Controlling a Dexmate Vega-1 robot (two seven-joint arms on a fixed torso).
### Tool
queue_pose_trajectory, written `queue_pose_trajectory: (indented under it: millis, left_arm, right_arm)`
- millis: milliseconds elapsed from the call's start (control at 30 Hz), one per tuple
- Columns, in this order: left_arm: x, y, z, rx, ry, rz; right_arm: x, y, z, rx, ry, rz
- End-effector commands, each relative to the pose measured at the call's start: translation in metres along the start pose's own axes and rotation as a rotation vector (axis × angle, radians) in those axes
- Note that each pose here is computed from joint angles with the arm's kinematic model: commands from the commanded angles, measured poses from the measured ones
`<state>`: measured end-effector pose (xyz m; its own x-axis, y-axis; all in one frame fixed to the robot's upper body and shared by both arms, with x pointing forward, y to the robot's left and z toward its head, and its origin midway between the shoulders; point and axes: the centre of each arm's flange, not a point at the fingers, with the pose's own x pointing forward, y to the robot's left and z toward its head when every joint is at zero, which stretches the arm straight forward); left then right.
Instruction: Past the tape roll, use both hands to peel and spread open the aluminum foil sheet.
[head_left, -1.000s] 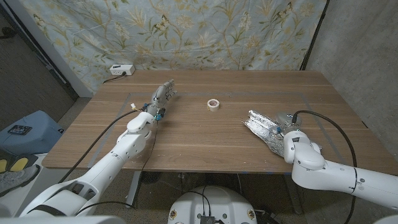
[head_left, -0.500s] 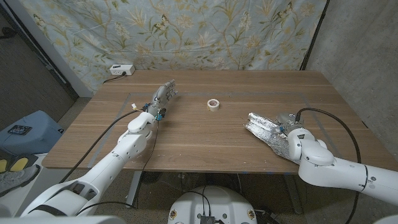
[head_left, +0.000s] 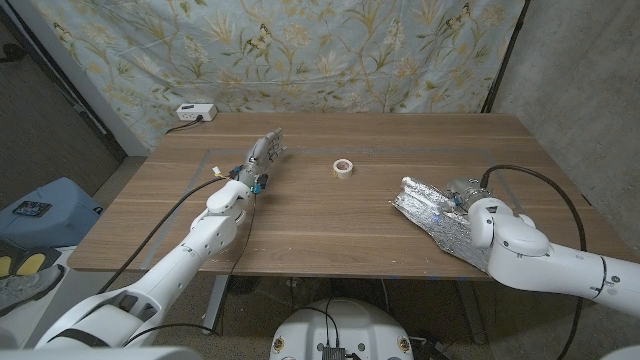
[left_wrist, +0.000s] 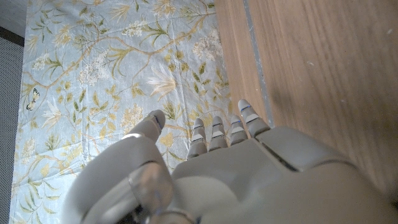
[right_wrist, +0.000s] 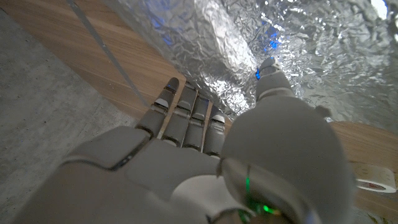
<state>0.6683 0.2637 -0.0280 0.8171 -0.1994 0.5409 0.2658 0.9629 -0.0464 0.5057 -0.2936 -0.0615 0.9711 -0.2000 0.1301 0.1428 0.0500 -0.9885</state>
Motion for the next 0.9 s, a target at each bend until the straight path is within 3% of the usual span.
queue_pose_trajectory:
  millis: [33,900]
  left_arm:
    - [0.000,-0.003,-0.002,-0.010,-0.003,-0.003]
    - [0.009,-0.011,-0.006,-0.034,0.005,-0.014]
  right_arm:
    - [-0.001,-0.014,-0.004,0.020,-0.006,0.070]
    - [0.016,-0.039,-0.011,0.105,-0.042,0.249]
